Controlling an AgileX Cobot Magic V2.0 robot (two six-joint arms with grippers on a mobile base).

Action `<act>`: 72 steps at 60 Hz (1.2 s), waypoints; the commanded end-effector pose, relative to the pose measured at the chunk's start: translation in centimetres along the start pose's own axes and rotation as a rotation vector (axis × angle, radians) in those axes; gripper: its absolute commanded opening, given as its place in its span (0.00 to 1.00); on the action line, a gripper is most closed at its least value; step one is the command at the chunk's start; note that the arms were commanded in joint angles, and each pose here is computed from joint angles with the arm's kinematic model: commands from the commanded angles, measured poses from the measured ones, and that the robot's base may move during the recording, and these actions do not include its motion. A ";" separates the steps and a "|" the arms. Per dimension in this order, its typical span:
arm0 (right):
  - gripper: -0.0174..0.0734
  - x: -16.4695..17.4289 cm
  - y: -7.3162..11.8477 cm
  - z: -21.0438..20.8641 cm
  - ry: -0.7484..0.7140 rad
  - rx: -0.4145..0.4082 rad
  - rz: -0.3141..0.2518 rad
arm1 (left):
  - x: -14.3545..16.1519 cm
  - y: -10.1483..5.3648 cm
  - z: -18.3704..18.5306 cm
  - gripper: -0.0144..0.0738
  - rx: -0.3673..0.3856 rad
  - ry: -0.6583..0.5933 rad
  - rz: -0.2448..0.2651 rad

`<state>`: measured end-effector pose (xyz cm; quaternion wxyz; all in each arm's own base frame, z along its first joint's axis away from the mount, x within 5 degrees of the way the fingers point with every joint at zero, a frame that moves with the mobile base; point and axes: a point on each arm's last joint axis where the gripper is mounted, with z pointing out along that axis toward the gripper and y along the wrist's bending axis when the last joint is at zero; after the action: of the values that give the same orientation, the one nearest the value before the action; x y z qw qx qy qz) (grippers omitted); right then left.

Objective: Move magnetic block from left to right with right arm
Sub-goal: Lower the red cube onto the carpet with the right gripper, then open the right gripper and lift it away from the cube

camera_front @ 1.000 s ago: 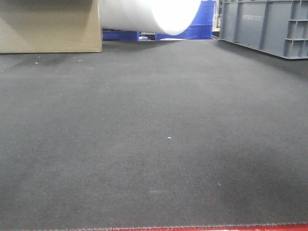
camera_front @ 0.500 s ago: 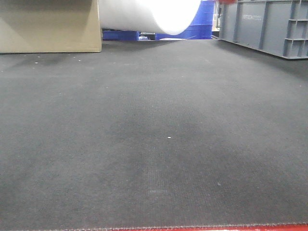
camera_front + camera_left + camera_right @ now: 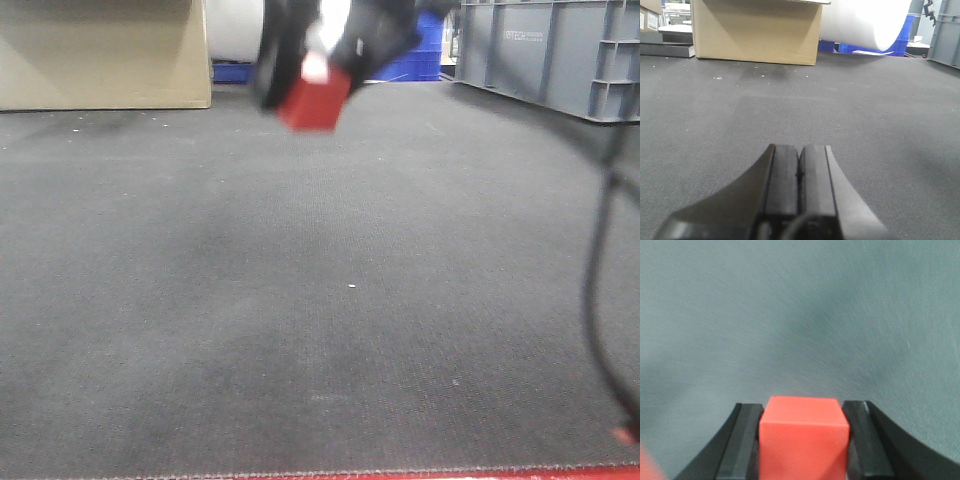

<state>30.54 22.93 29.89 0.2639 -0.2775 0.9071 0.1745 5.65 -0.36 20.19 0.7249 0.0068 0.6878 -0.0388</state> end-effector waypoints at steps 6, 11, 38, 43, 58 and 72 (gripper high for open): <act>0.41 -1.3 -0.2 0.2 -0.047 0.064 0.097 | -0.6 0.0 -0.1 0.03 0.005 -0.096 -0.004; 0.41 -1.0 -0.6 1.5 -0.017 0.083 0.155 | -0.6 0.0 -0.1 0.03 0.005 -0.096 -0.004; 0.43 0.2 -1.4 5.7 0.094 0.106 0.185 | -0.6 0.0 -0.1 0.03 0.005 -0.096 -0.004; 0.49 0.3 -1.4 5.8 0.101 0.108 0.184 | -0.6 0.0 -0.1 0.03 0.005 -0.096 -0.004; 0.91 0.6 -1.4 5.7 0.142 0.111 0.185 | -0.6 0.0 -0.1 0.03 0.005 -0.096 -0.004; 0.89 -0.7 -1.0 3.3 0.087 0.105 0.178 | -0.6 0.0 -0.1 0.03 0.005 -0.096 -0.004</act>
<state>33.16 24.32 22.47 0.1510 -0.1909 0.9637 0.1097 5.65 -0.36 20.19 0.7249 0.0068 0.6878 -0.0388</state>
